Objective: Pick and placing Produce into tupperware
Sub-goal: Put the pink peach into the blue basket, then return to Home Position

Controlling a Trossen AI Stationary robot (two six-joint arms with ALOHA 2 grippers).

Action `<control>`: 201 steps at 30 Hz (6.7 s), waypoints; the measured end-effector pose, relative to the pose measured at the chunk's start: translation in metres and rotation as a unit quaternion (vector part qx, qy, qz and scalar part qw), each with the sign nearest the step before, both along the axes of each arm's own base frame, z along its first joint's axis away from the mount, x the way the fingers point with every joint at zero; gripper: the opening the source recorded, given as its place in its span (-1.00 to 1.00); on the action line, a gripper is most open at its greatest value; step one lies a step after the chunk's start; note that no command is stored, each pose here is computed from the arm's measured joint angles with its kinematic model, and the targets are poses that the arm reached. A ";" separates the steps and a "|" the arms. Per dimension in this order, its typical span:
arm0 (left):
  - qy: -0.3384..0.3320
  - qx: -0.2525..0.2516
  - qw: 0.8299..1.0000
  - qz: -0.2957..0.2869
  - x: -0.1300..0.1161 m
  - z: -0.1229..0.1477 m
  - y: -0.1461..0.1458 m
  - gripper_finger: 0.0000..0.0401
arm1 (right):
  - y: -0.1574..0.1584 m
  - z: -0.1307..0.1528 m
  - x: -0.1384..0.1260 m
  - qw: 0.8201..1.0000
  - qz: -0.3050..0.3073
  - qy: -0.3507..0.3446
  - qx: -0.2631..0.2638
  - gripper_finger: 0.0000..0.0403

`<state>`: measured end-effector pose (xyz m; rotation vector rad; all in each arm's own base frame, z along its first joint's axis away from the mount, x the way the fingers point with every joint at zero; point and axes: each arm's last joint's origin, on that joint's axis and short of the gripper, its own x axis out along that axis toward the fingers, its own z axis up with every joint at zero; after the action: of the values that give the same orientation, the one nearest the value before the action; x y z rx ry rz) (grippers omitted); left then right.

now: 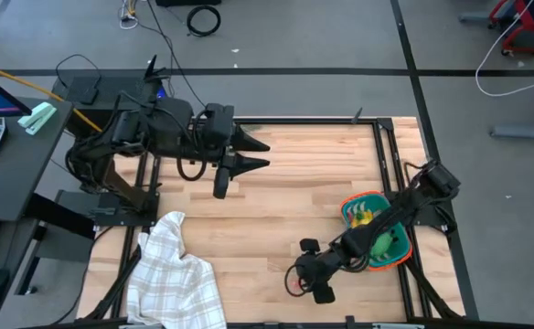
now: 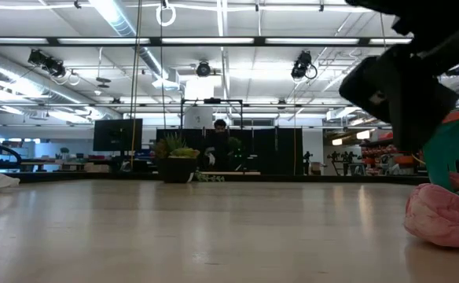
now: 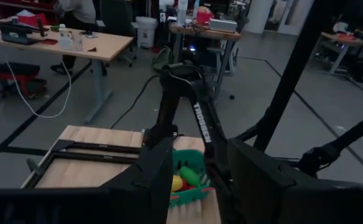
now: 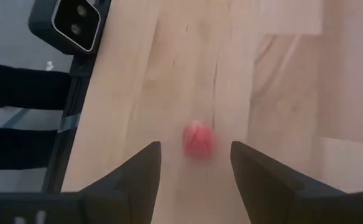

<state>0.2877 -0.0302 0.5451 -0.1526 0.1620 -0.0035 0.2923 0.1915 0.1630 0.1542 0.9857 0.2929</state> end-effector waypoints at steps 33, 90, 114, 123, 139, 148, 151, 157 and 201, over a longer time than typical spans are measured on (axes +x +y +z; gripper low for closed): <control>0.002 0.020 1.000 0.009 0.000 0.000 0.001 -0.31 | 0.012 -0.041 0.011 1.000 0.009 0.004 -0.002 -0.06; 0.003 0.017 1.000 0.022 0.000 -0.001 0.001 -0.44 | -0.104 0.076 -0.166 0.871 -0.409 0.272 -0.030 -0.74; -0.084 0.005 0.996 0.024 -0.061 0.041 0.008 -0.55 | -0.104 0.178 -0.161 0.921 -0.309 0.231 0.051 -0.12; -0.164 -0.007 0.986 0.026 -0.181 0.071 0.022 -0.69 | -0.161 0.320 -0.224 0.962 -0.239 -0.130 0.025 -0.12; -0.041 0.013 0.999 0.033 -0.315 0.020 0.038 -0.97 | -0.222 0.348 -0.306 0.906 -0.249 -0.342 -0.023 -0.14; 0.034 0.045 0.998 0.039 -0.293 -0.025 0.036 -0.90 | -0.191 0.277 -0.261 0.883 -0.193 -0.427 -0.018 -0.14; -0.018 0.034 0.998 0.042 -0.303 -0.043 0.037 -0.92 | -0.185 0.242 -0.253 0.865 -0.206 -0.457 0.014 -0.14; -0.144 -0.006 0.989 0.047 -0.297 -0.101 0.037 -0.97 | -0.168 0.178 -0.227 0.812 -0.212 -0.543 0.040 -0.14; -0.294 -0.122 0.934 0.160 -0.196 -0.338 0.032 -0.91 | -0.166 0.038 -0.204 0.783 -0.197 -0.576 0.131 -0.14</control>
<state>0.0913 0.0019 0.2067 -0.4185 -0.4680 0.2556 0.0881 0.0256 0.2014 0.3708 -0.3314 0.0850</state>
